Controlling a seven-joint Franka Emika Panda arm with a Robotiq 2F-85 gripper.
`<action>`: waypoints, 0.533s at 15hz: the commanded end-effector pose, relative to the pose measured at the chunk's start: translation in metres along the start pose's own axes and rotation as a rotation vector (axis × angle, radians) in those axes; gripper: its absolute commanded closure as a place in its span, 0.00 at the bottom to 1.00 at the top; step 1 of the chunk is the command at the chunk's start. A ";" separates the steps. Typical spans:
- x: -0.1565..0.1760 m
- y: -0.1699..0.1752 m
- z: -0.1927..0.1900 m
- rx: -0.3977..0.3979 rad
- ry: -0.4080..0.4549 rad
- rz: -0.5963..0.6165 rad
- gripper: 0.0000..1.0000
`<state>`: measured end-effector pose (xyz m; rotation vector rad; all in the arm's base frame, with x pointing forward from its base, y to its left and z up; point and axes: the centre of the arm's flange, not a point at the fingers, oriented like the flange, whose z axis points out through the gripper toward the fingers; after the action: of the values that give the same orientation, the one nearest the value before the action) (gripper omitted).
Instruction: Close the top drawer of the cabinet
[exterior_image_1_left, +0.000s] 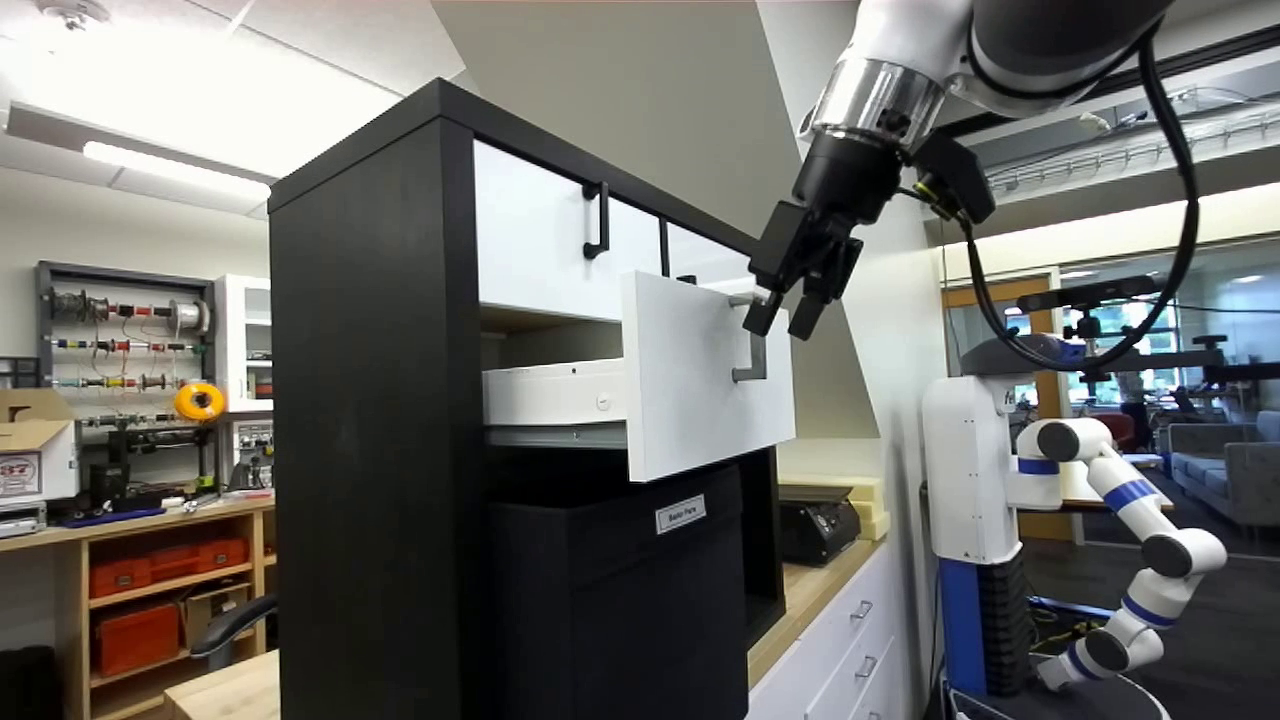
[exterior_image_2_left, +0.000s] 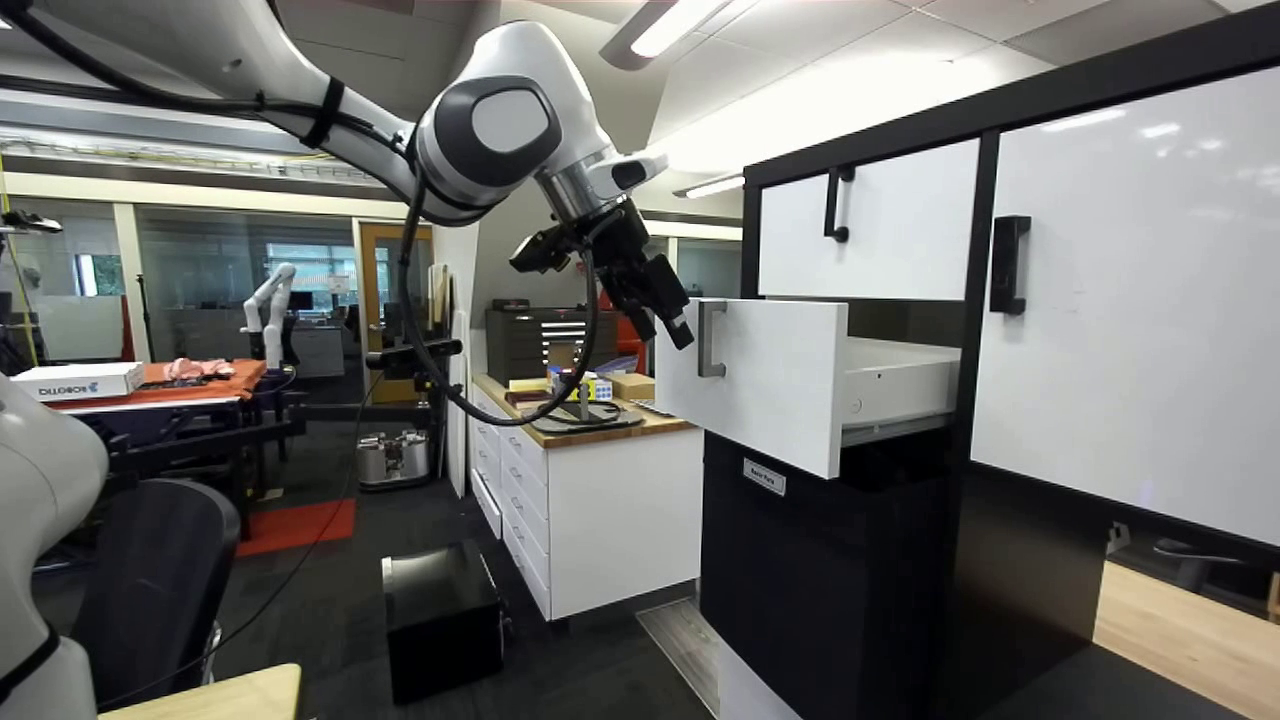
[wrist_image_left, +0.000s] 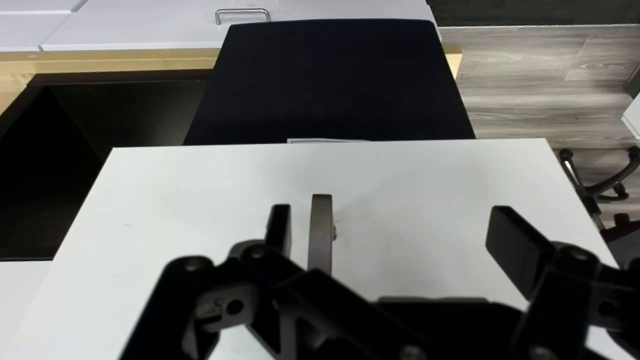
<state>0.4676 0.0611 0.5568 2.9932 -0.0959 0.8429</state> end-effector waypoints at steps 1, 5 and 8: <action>0.014 0.004 0.005 -0.029 0.036 0.017 0.00; 0.018 0.007 0.007 -0.045 0.046 -0.014 0.25; 0.019 0.008 0.006 -0.059 0.068 -0.047 0.40</action>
<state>0.4789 0.0535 0.5583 2.9394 -0.0697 0.8714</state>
